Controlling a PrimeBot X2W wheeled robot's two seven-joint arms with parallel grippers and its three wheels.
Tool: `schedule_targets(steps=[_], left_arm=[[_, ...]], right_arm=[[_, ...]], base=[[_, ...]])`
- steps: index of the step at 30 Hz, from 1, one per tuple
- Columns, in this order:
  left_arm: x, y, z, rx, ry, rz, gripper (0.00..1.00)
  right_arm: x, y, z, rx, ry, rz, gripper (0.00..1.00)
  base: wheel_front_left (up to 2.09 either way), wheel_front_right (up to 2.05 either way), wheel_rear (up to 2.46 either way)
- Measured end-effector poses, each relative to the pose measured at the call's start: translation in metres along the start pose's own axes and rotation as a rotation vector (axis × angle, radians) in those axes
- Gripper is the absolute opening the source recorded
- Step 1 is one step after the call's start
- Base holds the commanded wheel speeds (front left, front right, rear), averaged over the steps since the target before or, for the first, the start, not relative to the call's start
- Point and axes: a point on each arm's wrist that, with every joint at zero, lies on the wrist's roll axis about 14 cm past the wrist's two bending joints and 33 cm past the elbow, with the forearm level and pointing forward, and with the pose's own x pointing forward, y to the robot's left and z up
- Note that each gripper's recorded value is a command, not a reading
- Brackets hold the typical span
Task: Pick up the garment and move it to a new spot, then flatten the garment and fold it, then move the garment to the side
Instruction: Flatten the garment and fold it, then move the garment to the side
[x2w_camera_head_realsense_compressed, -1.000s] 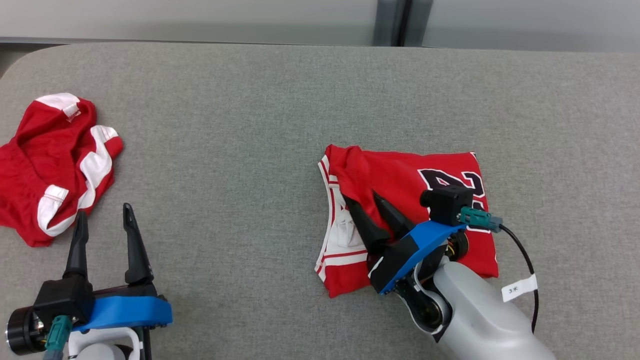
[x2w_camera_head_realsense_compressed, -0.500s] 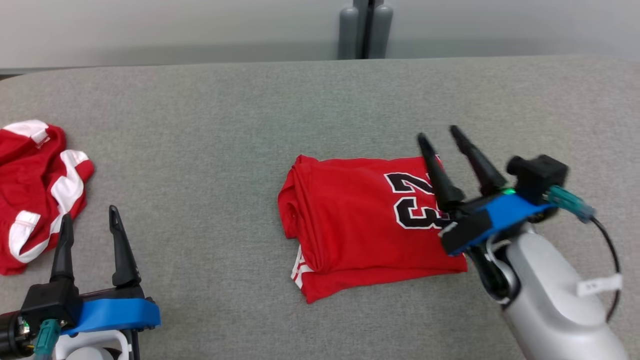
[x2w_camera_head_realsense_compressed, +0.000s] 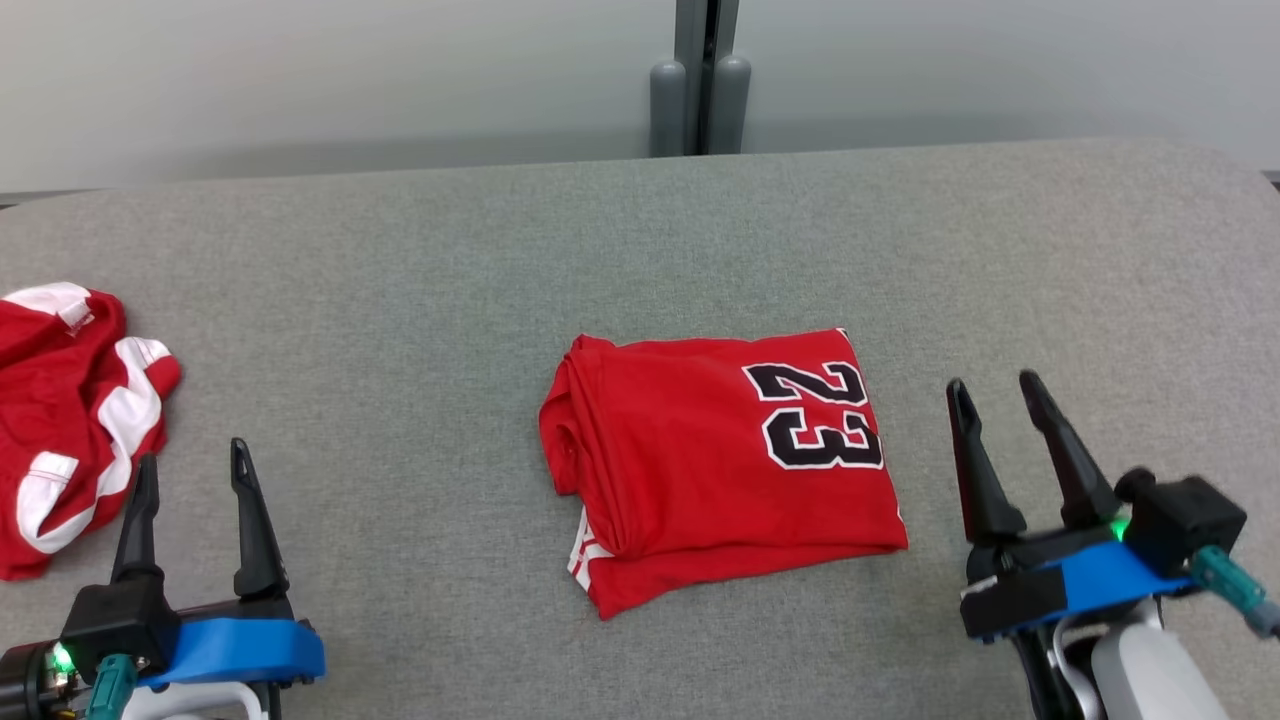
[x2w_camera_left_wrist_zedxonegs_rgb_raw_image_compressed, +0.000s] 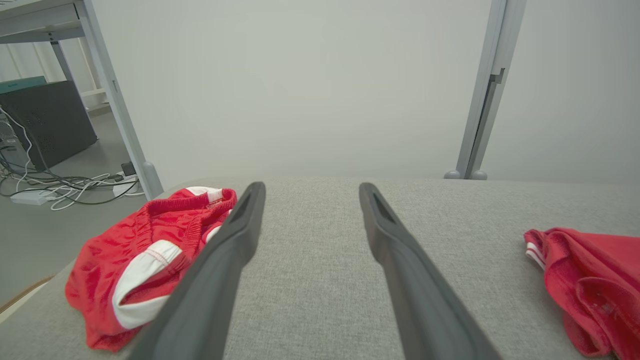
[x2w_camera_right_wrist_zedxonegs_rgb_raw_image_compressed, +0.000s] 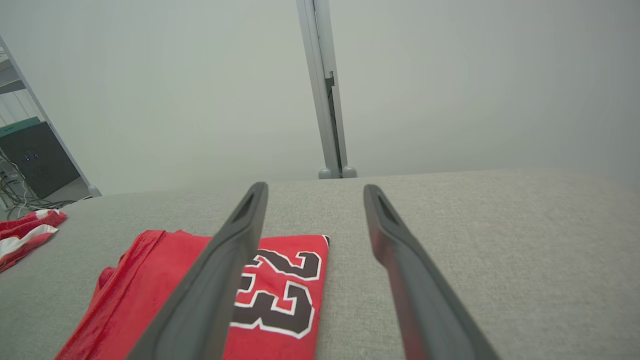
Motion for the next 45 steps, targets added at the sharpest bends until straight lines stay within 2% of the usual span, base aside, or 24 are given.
schedule_targets(steps=[9,22,45], left_arm=[[-0.019,0.003,0.002,0.000,0.001,-0.004,1.00],[-0.043,-0.006,-0.011,-0.030,0.046,-0.037,1.00],[-0.040,-0.002,-0.004,-0.032,0.024,-0.031,1.00]], right_arm=[[-0.024,0.014,-0.010,0.002,0.027,-0.005,1.00],[-0.033,0.018,-0.012,-0.050,0.041,0.000,1.00],[-0.038,0.020,-0.023,-0.039,0.076,0.002,1.00]], base=[[0.00,0.00,0.00],[0.00,0.00,0.00],[0.00,0.00,0.00]])
